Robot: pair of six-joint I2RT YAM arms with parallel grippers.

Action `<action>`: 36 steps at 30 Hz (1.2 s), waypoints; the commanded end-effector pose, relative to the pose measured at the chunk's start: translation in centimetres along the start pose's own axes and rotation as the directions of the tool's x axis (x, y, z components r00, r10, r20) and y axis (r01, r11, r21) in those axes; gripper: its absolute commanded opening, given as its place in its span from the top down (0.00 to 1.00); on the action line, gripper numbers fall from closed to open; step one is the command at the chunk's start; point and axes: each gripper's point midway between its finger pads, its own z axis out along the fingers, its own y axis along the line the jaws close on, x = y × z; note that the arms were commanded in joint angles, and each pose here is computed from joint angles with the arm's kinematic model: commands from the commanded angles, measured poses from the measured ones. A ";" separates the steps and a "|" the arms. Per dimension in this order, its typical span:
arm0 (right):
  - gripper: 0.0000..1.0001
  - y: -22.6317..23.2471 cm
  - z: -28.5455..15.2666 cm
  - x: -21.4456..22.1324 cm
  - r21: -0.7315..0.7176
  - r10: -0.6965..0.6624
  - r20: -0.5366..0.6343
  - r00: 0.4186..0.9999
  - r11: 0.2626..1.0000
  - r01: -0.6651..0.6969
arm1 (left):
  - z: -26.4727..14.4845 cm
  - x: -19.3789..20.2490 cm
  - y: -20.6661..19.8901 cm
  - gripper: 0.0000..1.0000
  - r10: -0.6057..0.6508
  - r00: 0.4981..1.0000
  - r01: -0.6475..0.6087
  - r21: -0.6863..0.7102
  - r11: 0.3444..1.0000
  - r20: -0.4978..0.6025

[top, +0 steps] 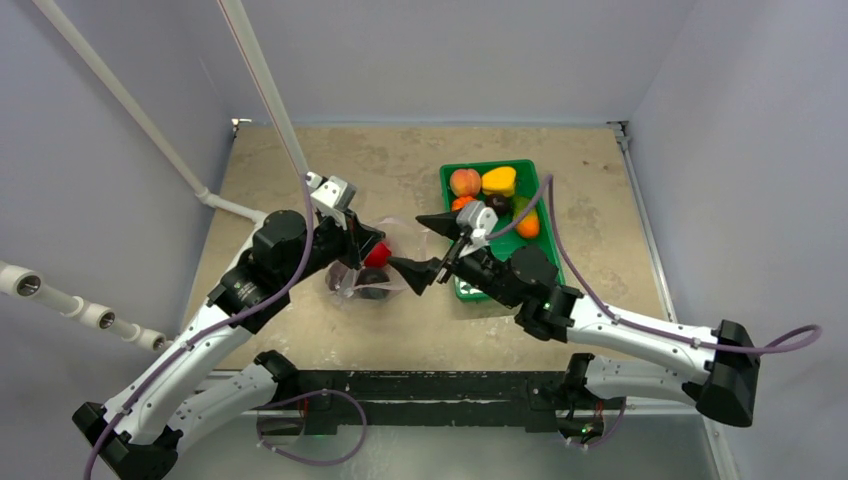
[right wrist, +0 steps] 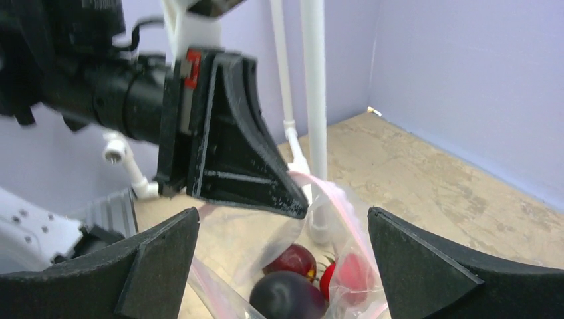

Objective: Place the food in the zip-top bag and seal the zipper
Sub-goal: Place the fake vegetable in the zipper food storage bag, then adjust the zipper food storage bag at the center of the board.

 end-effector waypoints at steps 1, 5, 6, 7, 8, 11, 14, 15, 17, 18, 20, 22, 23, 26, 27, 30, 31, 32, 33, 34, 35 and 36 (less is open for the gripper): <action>0.01 -2.1 -1.3 -4.8 0.140 0.162 0.133 0.978 0.974 -0.180 | -0.1 -0.6 -0.4 1.00 0.019 0.999 -0.020 0.021 1.000 0.026; 0.01 -2.8 -2.3 -4.8 0.188 0.266 0.144 0.953 0.938 -0.290 | 0.0 -0.7 -0.4 1.00 0.019 0.999 -0.020 0.020 1.000 0.028; 0.01 -2.8 -2.5 -4.7 0.191 0.284 0.140 0.949 0.932 -0.307 | 0.0 -0.6 -0.3 1.00 0.019 0.999 -0.020 0.020 1.000 0.026; 0.01 -2.7 -2.5 -4.3 0.195 0.302 0.125 0.945 0.927 -0.322 | 0.0 -0.6 -0.3 1.00 0.019 0.999 -0.020 0.019 1.000 0.027; 0.01 -2.6 -2.5 -4.0 0.201 0.325 0.111 0.939 0.918 -0.341 | 0.0 -0.7 -0.3 1.00 0.018 0.999 -0.019 0.017 1.000 0.027; 0.01 -2.7 -2.9 -2.5 0.240 0.415 0.070 0.907 0.876 -0.419 | 0.0 -0.5 -0.2 1.00 0.017 1.000 -0.017 0.011 1.000 0.025; 0.02 -2.9 -3.5 -0.7 0.314 0.541 0.053 0.839 0.789 -0.528 | 0.0 -0.7 -0.1 1.00 0.016 0.999 -0.016 0.005 1.000 0.030; 0.03 -2.7 -3.6 -0.3 0.319 0.578 0.046 0.815 0.764 -0.560 | 0.0 -0.6 -0.1 1.00 0.016 0.999 -0.016 0.003 1.000 0.029; 0.07 -2.3 -3.9 0.6 0.341 0.646 0.030 0.762 0.710 -0.616 | -0.1 -0.7 0.0 1.00 0.016 0.999 -0.016 0.000 1.000 0.031; 0.09 -2.1 -4.0 0.9 0.350 0.678 0.030 0.734 0.681 -0.643 | -0.1 -0.7 0.0 1.00 0.016 0.999 -0.016 0.000 1.000 0.030; 0.16 -2.2 -4.0 1.0 0.359 0.696 0.042 0.717 0.659 -0.661 | -0.1 -0.7 0.0 1.00 0.016 0.999 -0.016 -0.001 1.000 0.030; 0.20 -1.9 -3.8 2.0 0.373 0.722 0.024 0.692 0.636 -0.676 | 0.0 -0.6 0.1 1.00 0.015 0.999 -0.015 -0.004 1.000 0.028; 0.21 -1.7 -3.6 3.1 0.396 0.738 0.001 0.675 0.619 -0.678 | 0.0 -0.6 0.1 1.00 0.016 1.000 -0.015 -0.005 1.000 0.026; 0.24 -1.3 -3.1 6.1 0.458 0.779 -0.054 0.625 0.575 -0.677 | 0.1 -0.5 0.1 1.00 0.014 1.000 -0.013 -0.008 1.000 0.022; 0.26 -1.2 -3.2 7.0 0.481 0.789 -0.068 0.610 0.562 -0.673 | 0.1 -0.5 0.2 1.00 0.013 1.000 -0.013 -0.009 1.000 0.022; 0.31 -1.1 -3.2 8.3 0.504 0.811 -0.068 0.581 0.531 -0.681 | 0.0 -0.6 0.2 1.00 0.013 1.000 -0.012 -0.011 1.000 0.024; 0.33 -1.2 -3.2 8.6 0.511 0.815 -0.064 0.576 0.522 -0.683 | 0.0 -0.6 0.2 1.00 0.013 1.000 -0.013 -0.011 1.000 0.025; 0.34 -1.1 -3.2 8.7 0.513 0.820 -0.060 0.570 0.515 -0.687 | 0.0 -0.6 0.2 1.00 0.013 1.000 -0.013 -0.011 1.000 0.025; 0.36 -1.2 -3.2 8.9 0.518 0.824 -0.056 0.564 0.507 -0.689 | -0.1 -0.6 0.2 1.00 0.014 1.000 -0.013 -0.011 1.000 0.026; 0.38 -1.2 -3.2 8.9 0.521 0.826 -0.052 0.561 0.502 -0.691 | -0.1 -0.7 0.2 1.00 0.014 0.999 -0.013 -0.013 1.000 0.029; 0.40 -1.2 -3.1 9.0 0.523 0.828 -0.049 0.559 0.498 -0.692 | -0.1 -0.6 0.2 1.00 0.014 0.999 -0.014 -0.013 1.000 0.028; 0.43 -1.3 -3.1 9.1 0.527 0.829 -0.048 0.557 0.494 -0.691 | -0.1 -0.6 0.2 1.00 0.014 1.000 -0.013 -0.015 1.000 0.028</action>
